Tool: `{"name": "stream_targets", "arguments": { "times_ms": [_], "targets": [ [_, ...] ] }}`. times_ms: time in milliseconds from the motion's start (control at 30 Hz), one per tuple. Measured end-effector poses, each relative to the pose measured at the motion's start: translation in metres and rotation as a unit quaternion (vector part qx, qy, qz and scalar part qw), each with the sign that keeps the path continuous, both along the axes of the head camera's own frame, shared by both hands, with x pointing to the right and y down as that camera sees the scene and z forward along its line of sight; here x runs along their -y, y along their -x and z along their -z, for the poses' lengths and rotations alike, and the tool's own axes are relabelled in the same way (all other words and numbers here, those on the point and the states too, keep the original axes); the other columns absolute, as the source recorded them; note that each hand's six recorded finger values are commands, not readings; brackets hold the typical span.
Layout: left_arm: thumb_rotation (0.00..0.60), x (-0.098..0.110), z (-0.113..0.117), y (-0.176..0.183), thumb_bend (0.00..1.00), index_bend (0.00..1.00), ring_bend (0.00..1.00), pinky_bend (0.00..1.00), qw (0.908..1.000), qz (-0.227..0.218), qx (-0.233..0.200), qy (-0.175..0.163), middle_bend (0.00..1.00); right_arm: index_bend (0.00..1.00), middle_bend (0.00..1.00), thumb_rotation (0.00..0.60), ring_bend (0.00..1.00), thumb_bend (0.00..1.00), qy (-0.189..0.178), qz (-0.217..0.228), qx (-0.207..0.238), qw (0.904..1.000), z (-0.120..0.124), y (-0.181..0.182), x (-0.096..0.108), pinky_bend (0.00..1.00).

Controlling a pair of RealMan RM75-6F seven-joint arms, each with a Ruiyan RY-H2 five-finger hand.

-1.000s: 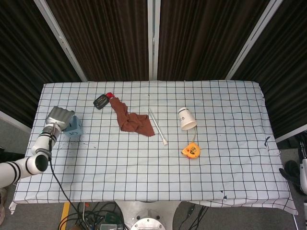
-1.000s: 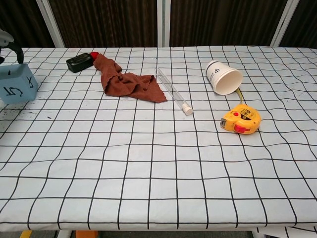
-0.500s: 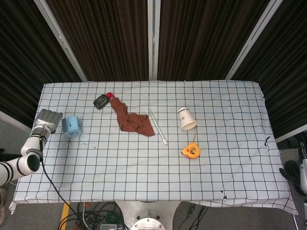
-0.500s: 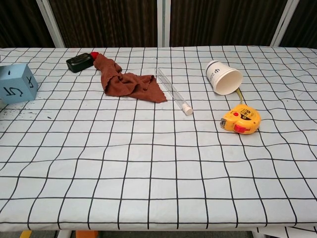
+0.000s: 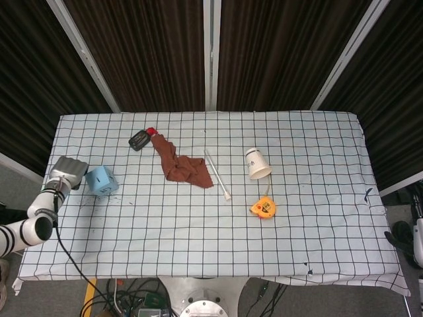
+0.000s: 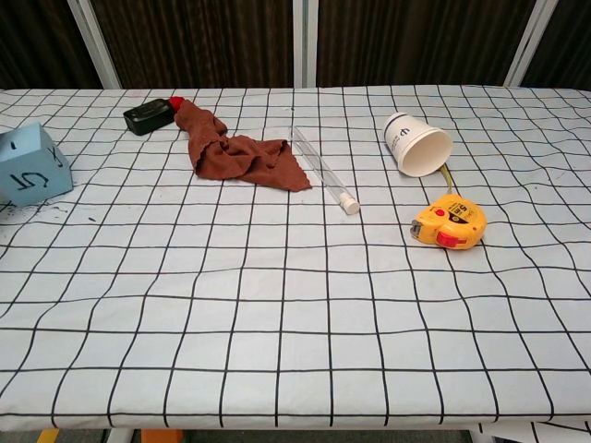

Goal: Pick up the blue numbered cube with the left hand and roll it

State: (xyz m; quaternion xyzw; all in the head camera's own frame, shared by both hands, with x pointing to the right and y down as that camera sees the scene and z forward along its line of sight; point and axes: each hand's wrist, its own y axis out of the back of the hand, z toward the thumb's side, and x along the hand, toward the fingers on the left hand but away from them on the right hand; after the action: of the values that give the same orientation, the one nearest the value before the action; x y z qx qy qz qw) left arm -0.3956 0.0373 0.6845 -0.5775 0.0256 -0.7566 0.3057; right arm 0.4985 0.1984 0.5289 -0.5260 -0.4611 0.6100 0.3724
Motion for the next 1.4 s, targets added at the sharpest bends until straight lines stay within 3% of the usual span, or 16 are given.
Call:
{"name": "stream_targets", "arguments": {
  "times_ms": [367, 933, 1233, 1400],
  "targets": [
    [0.600, -0.015, 0.013, -0.007, 0.73, 0.39, 0.89, 0.87, 0.9995, 0.016, -0.013, 0.024, 0.84, 0.00, 0.00, 0.600, 0.00, 0.07, 0.002, 0.004, 0.004, 1.0000, -0.003, 0.002, 0.001, 0.00],
    [0.600, -0.033, 0.023, -0.040, 0.73, 0.37, 0.89, 0.87, 0.9971, -0.004, -0.062, 0.044, 0.84, 0.00, 0.00, 0.600, 0.00, 0.07, 0.005, 0.002, 0.005, 1.0000, -0.006, 0.000, 0.001, 0.00],
    [0.600, -0.031, 0.032, -0.030, 0.72, 0.32, 0.88, 0.87, 0.9984, -0.002, -0.051, 0.025, 0.83, 0.00, 0.00, 0.600, 0.00, 0.07, 0.000, 0.001, 0.007, 1.0000, -0.004, -0.002, 0.001, 0.00],
    [0.600, -0.032, 0.048, -0.010, 0.66, 0.31, 0.83, 0.82, 0.9990, 0.010, -0.038, -0.023, 0.77, 0.00, 0.00, 0.600, 0.00, 0.07, -0.006, -0.001, 0.009, 0.9999, -0.001, -0.004, 0.001, 0.00]
  ]
}}
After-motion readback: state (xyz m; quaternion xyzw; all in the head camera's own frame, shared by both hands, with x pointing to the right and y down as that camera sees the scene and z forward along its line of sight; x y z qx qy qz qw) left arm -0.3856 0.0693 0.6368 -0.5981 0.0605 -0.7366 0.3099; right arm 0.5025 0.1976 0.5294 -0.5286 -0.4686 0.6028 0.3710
